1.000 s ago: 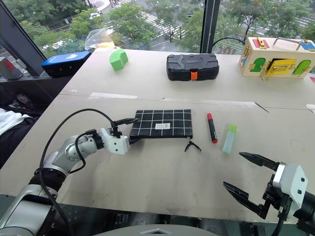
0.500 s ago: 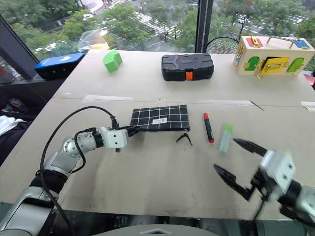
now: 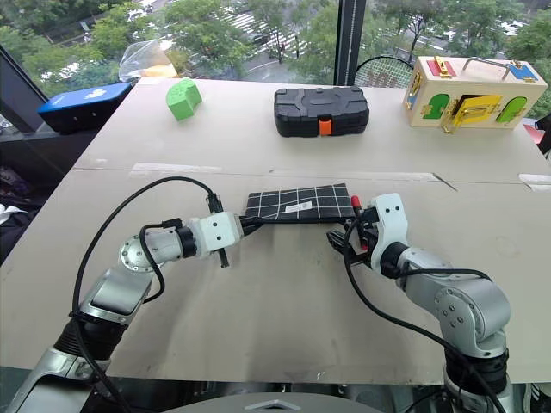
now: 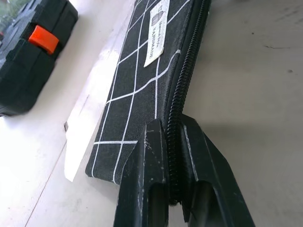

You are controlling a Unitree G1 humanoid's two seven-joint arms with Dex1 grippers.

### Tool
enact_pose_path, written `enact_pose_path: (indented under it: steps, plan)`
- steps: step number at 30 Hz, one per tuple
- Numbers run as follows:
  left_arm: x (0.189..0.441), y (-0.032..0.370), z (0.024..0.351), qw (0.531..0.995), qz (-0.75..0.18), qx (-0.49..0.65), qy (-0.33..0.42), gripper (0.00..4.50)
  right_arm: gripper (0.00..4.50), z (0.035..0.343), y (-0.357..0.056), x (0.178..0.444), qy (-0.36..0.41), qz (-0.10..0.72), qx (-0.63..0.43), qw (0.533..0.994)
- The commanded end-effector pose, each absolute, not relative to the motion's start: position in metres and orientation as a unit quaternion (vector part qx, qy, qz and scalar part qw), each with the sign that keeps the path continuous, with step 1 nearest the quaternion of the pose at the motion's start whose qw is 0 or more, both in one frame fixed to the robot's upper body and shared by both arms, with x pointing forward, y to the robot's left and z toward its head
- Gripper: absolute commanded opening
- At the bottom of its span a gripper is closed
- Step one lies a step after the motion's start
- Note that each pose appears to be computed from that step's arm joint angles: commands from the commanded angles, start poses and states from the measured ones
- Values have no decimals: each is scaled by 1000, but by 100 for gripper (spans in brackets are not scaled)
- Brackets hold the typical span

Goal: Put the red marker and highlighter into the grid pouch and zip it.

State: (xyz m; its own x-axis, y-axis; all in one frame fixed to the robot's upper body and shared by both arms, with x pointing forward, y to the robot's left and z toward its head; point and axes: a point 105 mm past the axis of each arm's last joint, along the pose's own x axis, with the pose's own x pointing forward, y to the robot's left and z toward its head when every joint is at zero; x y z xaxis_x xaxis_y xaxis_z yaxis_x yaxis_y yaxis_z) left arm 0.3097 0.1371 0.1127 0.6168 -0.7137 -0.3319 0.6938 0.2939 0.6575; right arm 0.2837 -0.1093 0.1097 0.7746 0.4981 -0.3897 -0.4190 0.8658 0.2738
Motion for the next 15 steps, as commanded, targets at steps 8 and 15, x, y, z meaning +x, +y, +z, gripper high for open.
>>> enact_pose_path:
  steps: [8,15]
  plan:
    - [307,128,130,816,-424,392,-38,6,450,116,-110,301,222,204,121,946]
    - [305,127,130,816,-425,391,-39,0,230,118,-110,308,195,203,112,953]
